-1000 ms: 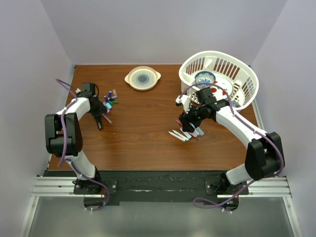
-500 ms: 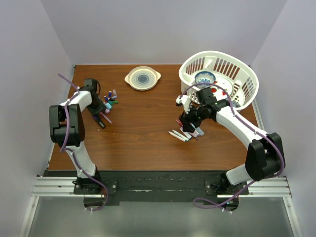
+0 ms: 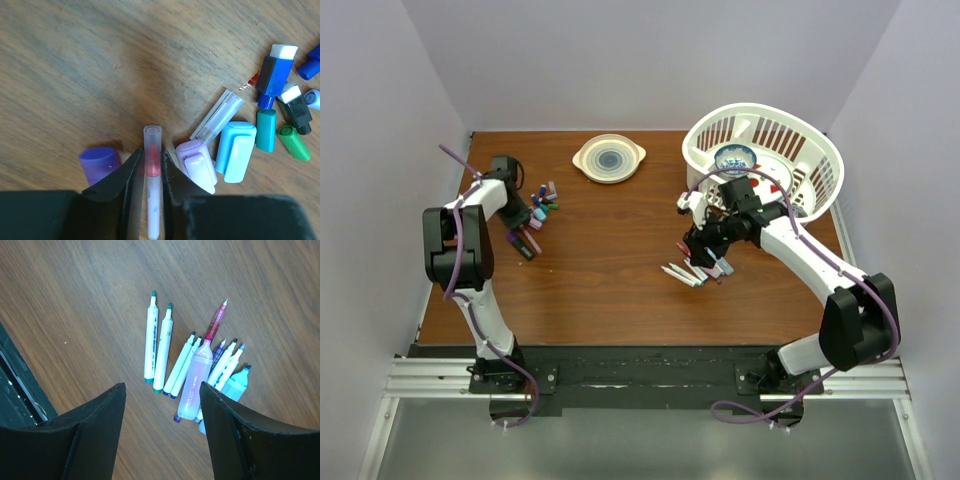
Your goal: Open the pen caps
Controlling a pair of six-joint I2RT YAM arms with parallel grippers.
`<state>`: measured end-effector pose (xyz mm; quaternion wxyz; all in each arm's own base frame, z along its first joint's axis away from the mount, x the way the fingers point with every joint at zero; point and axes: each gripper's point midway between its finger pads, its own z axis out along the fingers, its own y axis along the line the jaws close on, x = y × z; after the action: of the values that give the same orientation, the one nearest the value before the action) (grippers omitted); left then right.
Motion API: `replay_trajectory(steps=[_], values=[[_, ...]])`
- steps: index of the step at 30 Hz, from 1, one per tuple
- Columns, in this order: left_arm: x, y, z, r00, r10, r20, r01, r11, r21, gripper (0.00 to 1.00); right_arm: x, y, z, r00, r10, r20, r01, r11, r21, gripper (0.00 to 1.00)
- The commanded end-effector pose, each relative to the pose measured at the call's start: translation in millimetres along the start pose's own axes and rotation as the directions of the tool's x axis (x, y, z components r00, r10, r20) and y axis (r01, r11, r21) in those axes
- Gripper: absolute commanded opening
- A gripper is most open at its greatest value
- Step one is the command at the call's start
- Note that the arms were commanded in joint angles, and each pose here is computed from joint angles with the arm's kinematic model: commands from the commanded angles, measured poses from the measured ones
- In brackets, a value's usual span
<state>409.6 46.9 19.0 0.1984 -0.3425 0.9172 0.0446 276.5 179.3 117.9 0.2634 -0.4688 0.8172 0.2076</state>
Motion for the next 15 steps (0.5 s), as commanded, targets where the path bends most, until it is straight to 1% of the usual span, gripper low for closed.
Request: replay_trajectory(steps=[1, 2, 3, 5, 6, 8, 9, 11, 12, 13, 14, 15], values=[[-11, -2, -4, 1.000, 0.000, 0.027, 0.000, 1.000, -0.001, 0.17, -20, 3, -13, 0.997, -0.042, 0.070, 0.042, 0.999, -0.003, 0.65], [-11, -2, -5, 1.000, 0.004, 0.027, -0.004, 1.000, -0.002, 0.13, -20, 4, -13, 0.997, -0.043, 0.070, 0.044, 0.999, -0.004, 0.65], [-12, -2, -8, 1.000, 0.001, 0.028, -0.001, 1.000, 0.003, 0.00, -20, 4, -14, 0.997, -0.041, 0.073, 0.042, 0.999, -0.005, 0.65], [-13, -1, -15, 1.000, -0.003, 0.031, 0.002, 1.000, 0.017, 0.00, -23, 8, -17, 0.995, -0.052, 0.089, 0.054, 0.998, -0.015, 0.65], [-20, -5, -31, 0.998, -0.012, 0.060, 0.009, 0.999, 0.053, 0.00, -25, 10, -18, 0.993, -0.059, 0.100, 0.061, 0.998, -0.019, 0.65], [-18, -6, -44, 0.996, -0.019, 0.089, 0.010, 0.995, 0.101, 0.00, -30, 17, -22, 0.988, -0.073, 0.136, 0.079, 0.996, -0.036, 0.65], [-24, -11, -70, 0.991, -0.032, 0.131, 0.010, 0.985, 0.170, 0.00, -32, 18, -24, 0.985, -0.082, 0.151, 0.088, 0.995, -0.039, 0.65], [-14, -15, -85, 0.988, -0.035, 0.149, -0.003, 0.968, 0.252, 0.00, -37, 27, -28, 0.977, -0.093, 0.193, 0.108, 0.992, -0.067, 0.65], [-14, -27, -113, 0.984, -0.042, 0.174, -0.024, 0.933, 0.360, 0.00, -40, 31, -29, 0.972, -0.100, 0.213, 0.119, 0.990, -0.080, 0.65], [-4, -31, -115, 0.983, -0.040, 0.179, -0.039, 0.907, 0.418, 0.00, -40, 34, -29, 0.970, -0.099, 0.223, 0.122, 0.988, -0.093, 0.65], [3, -38, -126, 0.982, -0.038, 0.185, -0.058, 0.872, 0.487, 0.00, -45, 41, -33, 0.961, -0.102, 0.259, 0.135, 0.984, -0.113, 0.65], [14, -57, -158, 0.982, -0.020, 0.185, -0.103, 0.769, 0.630, 0.00, -50, 43, -34, 0.952, -0.107, 0.286, 0.145, 0.983, -0.116, 0.66]])
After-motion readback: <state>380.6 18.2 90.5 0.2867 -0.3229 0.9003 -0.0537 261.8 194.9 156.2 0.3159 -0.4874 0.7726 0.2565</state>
